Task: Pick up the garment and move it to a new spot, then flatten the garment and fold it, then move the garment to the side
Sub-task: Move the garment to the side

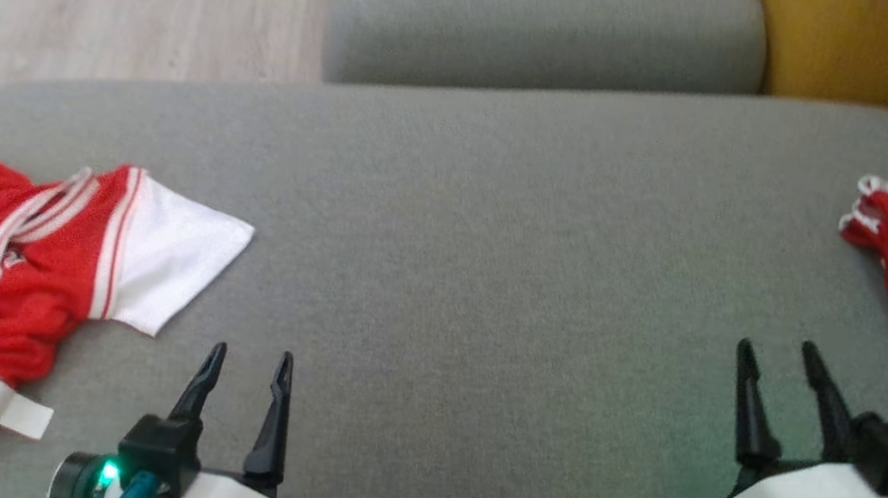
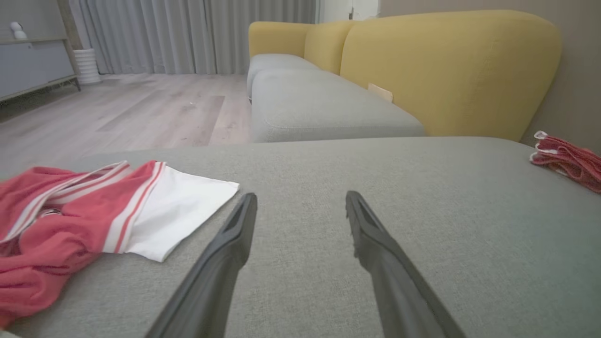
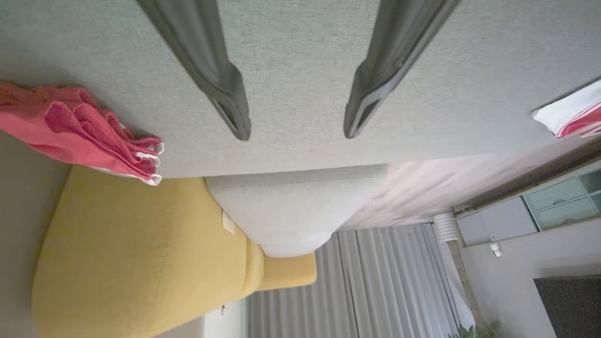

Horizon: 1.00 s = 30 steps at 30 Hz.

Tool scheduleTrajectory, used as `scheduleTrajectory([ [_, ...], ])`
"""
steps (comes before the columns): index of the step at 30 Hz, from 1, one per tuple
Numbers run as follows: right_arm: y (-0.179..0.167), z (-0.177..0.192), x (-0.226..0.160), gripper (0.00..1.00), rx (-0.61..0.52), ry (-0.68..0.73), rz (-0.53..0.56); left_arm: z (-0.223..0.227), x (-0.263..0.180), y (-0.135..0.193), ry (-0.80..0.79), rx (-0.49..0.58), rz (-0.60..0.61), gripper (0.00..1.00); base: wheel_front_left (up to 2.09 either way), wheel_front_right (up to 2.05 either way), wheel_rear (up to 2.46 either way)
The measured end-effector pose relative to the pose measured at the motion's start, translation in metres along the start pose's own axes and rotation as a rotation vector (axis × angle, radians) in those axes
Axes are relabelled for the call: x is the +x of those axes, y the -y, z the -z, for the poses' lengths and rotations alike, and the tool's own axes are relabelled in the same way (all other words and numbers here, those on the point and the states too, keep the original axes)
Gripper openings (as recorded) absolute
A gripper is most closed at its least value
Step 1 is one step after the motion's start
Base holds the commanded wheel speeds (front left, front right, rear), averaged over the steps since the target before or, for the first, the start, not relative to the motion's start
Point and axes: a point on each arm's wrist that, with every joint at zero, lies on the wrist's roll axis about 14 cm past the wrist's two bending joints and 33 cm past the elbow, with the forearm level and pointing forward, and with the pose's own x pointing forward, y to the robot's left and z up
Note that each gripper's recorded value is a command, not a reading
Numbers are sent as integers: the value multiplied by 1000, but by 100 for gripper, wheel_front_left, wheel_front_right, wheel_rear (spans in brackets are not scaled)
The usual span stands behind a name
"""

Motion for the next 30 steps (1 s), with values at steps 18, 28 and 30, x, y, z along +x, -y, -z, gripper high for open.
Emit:
scheduleTrajectory([
  [18, -60, 7, -56, 100, 51, 35, -144, -33, -48, -25, 124, 21, -124, 100, 0, 0, 0],
  [28, -64, 19, -60, 100, 67, -1, -144, -31, -50, -29, 119, 32, -137, 100, 0, 0, 0],
  [30, -64, 20, -60, 100, 67, -4, -143, -30, -49, -29, 116, 32, -136, 100, 0, 0, 0],
])
